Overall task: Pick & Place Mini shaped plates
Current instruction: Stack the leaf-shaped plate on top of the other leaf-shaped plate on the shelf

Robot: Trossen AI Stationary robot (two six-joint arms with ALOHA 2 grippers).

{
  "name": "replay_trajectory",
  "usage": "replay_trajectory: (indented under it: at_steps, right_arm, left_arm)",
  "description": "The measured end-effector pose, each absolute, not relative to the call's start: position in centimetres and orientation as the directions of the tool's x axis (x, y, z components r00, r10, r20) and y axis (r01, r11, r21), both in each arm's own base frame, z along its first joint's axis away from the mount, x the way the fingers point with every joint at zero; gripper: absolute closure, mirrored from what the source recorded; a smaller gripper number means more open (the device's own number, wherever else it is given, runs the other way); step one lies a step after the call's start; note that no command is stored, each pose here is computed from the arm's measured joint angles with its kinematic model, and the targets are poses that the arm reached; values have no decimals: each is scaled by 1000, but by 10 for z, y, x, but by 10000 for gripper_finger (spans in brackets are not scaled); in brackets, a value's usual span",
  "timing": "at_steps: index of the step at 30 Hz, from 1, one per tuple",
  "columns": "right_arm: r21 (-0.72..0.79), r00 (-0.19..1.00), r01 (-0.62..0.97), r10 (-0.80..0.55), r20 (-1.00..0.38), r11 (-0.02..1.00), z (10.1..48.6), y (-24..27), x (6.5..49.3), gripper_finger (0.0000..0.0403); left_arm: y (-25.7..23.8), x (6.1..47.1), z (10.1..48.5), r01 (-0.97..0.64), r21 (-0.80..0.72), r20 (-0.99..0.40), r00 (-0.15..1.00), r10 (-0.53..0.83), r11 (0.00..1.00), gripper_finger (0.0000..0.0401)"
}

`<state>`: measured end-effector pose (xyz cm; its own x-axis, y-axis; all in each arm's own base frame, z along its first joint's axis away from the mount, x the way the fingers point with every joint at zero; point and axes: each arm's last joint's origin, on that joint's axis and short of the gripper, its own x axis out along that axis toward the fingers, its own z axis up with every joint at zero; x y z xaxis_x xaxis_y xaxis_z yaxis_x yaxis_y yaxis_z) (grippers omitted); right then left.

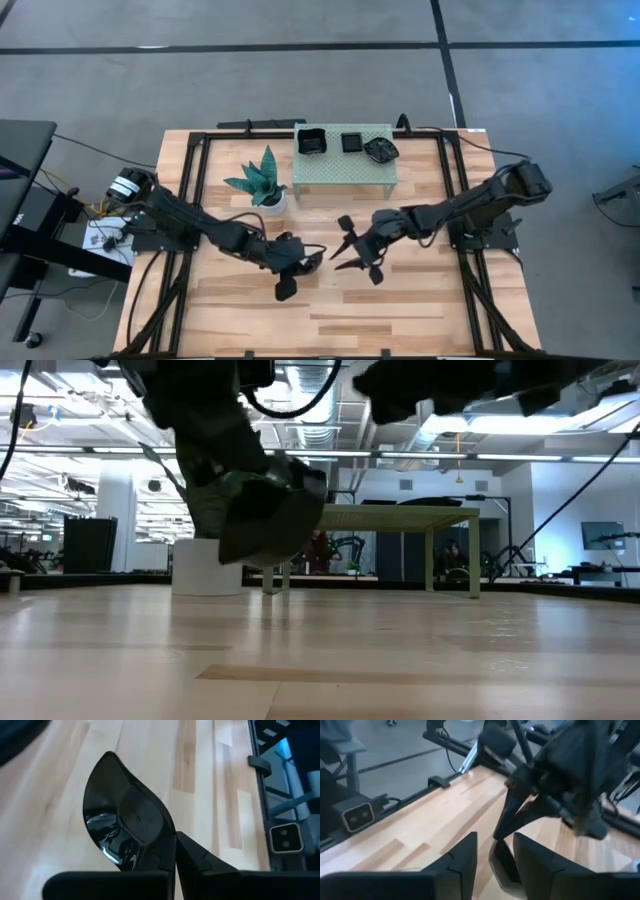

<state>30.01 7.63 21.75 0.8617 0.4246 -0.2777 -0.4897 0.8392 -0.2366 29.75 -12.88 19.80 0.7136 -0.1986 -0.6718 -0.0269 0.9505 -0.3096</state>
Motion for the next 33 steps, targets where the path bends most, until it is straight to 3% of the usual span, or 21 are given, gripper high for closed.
replay_trajectory:
  at_steps: [9,16,23,33]
  right_arm:
    - [-131,825,-484,402,-397,865,208,83,341,225]
    - [-46,768,-471,384,-512,881,201,87,359,217]
    - [-94,764,-489,374,-526,867,198,84,368,258]
    - [-82,762,-466,352,-544,881,190,71,373,373]
  left_arm:
    - [-125,301,203,62,-270,-637,737,-226,961,395]
    - [-125,300,201,58,-264,-651,726,-223,963,393]
    - [-124,299,201,63,-253,-653,725,-218,965,394]
    - [-122,299,199,82,-137,-658,738,-152,987,392]
